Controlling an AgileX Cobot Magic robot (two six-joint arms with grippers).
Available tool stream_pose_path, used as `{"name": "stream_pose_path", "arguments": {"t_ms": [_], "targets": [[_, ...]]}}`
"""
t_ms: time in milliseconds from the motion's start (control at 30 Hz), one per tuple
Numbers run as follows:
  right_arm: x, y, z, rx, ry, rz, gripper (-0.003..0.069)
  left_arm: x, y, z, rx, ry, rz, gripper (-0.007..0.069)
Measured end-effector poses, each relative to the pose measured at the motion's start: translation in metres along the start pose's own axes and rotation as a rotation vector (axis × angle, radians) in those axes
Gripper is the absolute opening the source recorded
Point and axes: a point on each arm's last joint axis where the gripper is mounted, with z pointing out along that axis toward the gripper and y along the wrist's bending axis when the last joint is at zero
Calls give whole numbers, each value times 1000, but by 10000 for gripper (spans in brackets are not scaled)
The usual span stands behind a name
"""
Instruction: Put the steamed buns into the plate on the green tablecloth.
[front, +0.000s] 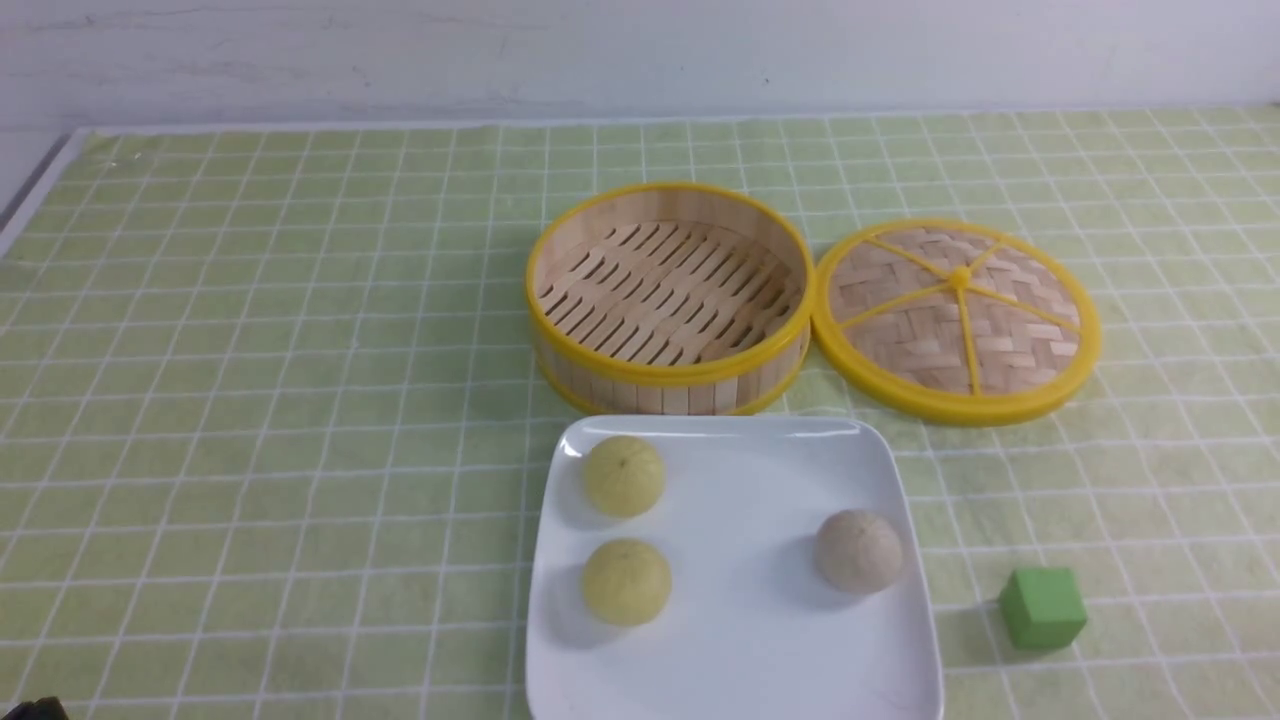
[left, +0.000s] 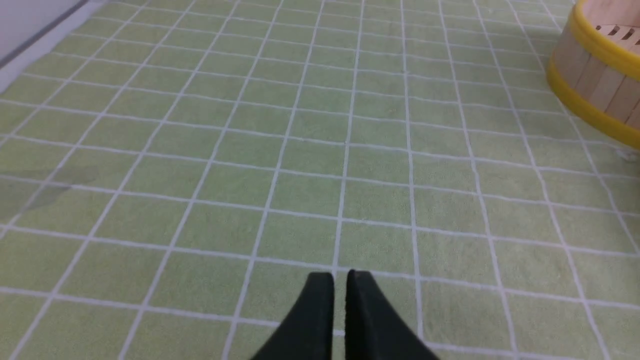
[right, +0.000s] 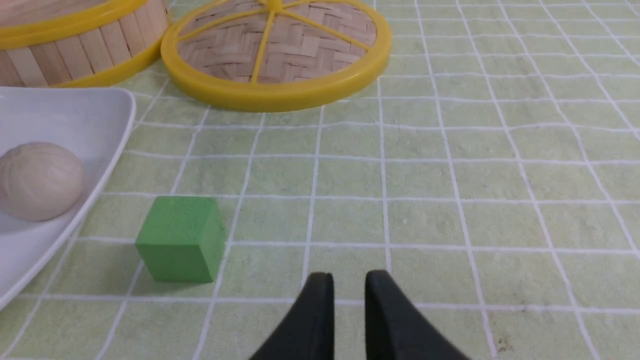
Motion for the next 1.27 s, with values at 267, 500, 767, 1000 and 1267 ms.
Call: {"name": "stream_pose_path", "arguments": {"t_ms": [267,500,767,1000,1267], "targets": [[0,0,0,0,0,1,132,0,0,0,-3,3,9,73],[0,0,0,0,0,1,135,0,1,0,-11,4,28,81],[0,0,0,0,0,1,135,0,1,0,-15,3,39,89],[0,0,0,0,0,1,144,0,2,0,-17,4,43,90],[0,0,0,0,0,1,153,0,2,0,-17,4,43,96]]}}
